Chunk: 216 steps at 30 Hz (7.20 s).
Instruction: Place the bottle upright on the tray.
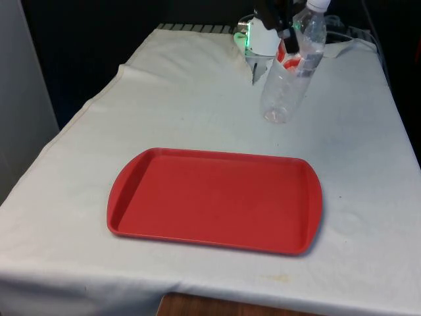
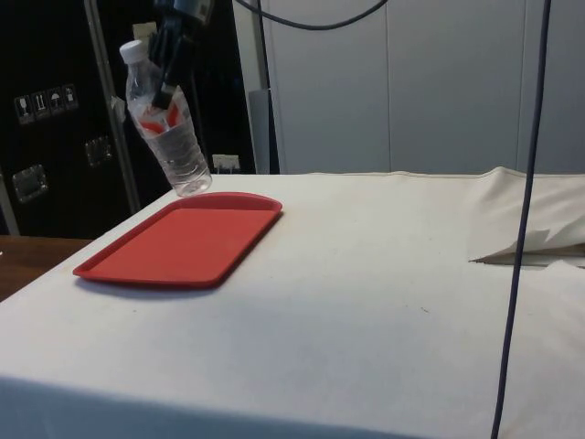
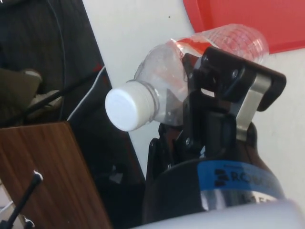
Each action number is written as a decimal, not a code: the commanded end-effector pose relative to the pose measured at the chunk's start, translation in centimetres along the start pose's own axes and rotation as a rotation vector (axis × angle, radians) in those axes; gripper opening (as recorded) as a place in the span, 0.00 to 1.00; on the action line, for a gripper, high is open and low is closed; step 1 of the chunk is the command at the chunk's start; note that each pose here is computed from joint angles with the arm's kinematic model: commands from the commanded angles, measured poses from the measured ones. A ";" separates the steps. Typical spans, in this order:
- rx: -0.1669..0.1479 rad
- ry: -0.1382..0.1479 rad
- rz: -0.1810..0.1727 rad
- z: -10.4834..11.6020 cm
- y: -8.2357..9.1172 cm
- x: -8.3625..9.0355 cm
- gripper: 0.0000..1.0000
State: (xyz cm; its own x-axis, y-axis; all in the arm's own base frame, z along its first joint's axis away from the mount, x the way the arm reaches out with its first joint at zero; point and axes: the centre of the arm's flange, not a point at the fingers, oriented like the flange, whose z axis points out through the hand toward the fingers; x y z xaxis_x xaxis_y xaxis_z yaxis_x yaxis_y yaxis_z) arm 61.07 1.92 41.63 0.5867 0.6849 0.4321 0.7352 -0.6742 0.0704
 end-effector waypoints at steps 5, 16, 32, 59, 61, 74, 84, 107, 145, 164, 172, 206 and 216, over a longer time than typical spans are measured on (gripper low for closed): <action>-0.012 0.034 0.006 0.0 0.5 -0.1 0.00; -0.020 0.073 0.021 0.4 1.2 -0.9 0.00; -0.024 0.109 0.042 1.4 2.5 -2.6 0.00; -0.043 0.159 0.072 3.5 5.2 -5.4 0.00; -0.047 0.162 0.074 3.6 5.4 -5.7 0.00; -0.052 0.161 0.082 4.5 6.3 -7.5 0.00; -0.079 0.189 0.087 5.1 7.5 -8.6 0.00; -0.067 0.242 0.147 7.1 9.5 -11.3 0.00; -0.025 0.271 0.214 9.8 11.9 -14.1 0.00; -0.025 0.301 0.224 10.7 12.0 -15.1 0.00; -0.021 0.296 0.224 10.6 11.8 -15.2 0.00; -0.007 0.294 0.225 11.1 11.6 -15.4 0.00; -0.001 0.294 0.224 11.1 11.6 -15.4 0.00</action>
State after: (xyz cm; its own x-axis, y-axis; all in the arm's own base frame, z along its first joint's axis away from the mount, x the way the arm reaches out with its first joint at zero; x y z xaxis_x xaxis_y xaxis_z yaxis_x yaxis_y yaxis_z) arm 64.27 -13.33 25.76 0.6116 0.4106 0.6762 0.5993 -0.7985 -0.0571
